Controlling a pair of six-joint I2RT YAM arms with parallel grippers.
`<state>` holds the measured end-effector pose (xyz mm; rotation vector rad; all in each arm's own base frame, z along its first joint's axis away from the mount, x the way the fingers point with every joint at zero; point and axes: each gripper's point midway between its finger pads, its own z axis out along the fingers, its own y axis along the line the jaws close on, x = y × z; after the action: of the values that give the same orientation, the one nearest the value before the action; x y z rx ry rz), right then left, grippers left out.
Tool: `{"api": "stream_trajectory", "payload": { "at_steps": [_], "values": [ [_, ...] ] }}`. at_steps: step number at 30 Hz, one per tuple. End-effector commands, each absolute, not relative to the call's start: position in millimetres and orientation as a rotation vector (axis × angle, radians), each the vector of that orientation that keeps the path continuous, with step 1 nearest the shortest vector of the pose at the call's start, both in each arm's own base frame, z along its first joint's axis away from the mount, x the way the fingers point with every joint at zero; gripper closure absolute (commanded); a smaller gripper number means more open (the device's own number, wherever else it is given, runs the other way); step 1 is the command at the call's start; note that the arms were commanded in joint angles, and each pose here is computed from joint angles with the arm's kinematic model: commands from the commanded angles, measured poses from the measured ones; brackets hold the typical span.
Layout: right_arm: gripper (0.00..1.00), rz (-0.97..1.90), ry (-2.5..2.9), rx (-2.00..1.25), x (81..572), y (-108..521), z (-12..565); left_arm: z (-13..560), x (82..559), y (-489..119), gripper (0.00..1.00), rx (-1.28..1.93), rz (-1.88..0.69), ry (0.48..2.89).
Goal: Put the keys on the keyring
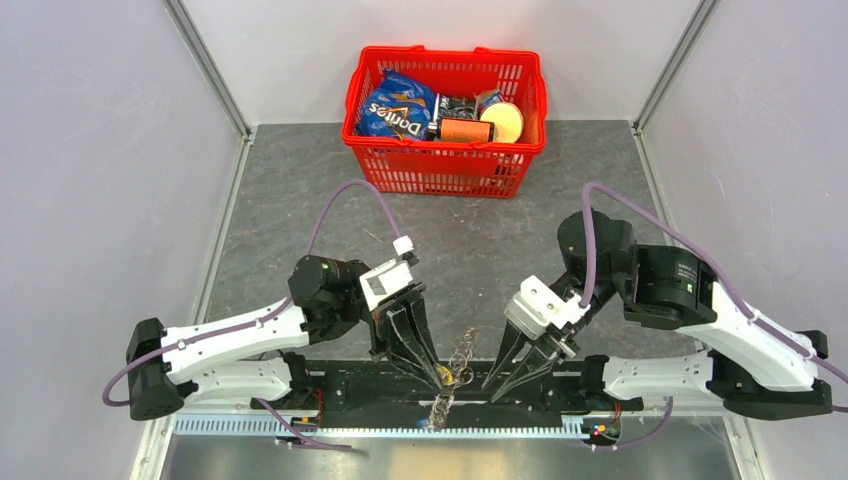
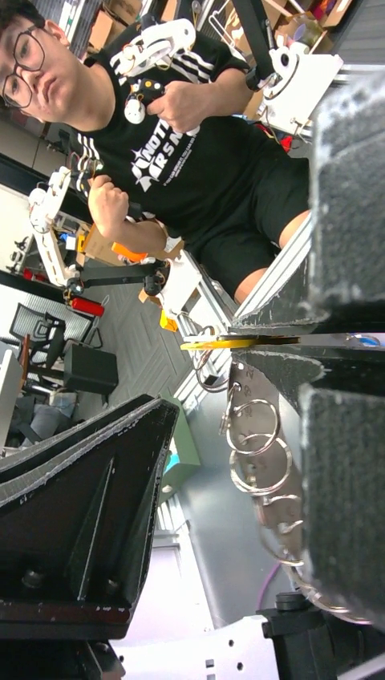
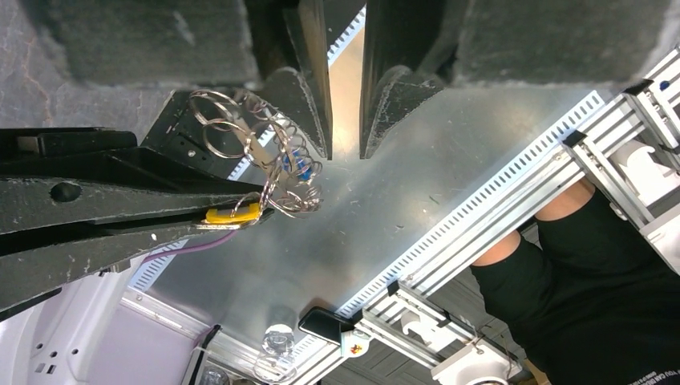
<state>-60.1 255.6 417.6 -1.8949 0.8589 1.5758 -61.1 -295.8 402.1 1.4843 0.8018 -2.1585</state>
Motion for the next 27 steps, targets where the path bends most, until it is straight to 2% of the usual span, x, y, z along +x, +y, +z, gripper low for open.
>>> {"api": "stream_trajectory", "payload": {
  "at_steps": [1,12,20,27],
  "values": [
    [0.74,1.593,0.815,-1.863,-64,252,422,413,-59,-299,0.98,1.485,-2.09,0.738],
    [0.61,1.486,1.06,-1.637,-34,267,422,404,-54,-306,0.98,1.491,-2.06,0.829],
    [0.6,1.441,1.186,-1.514,-16,278,421,404,-52,-307,0.98,1.491,-2.032,0.861],
    [0.6,1.464,1.24,-1.49,-19,269,415,404,-49,-307,0.98,1.483,-2.002,0.888]
  ]
}}
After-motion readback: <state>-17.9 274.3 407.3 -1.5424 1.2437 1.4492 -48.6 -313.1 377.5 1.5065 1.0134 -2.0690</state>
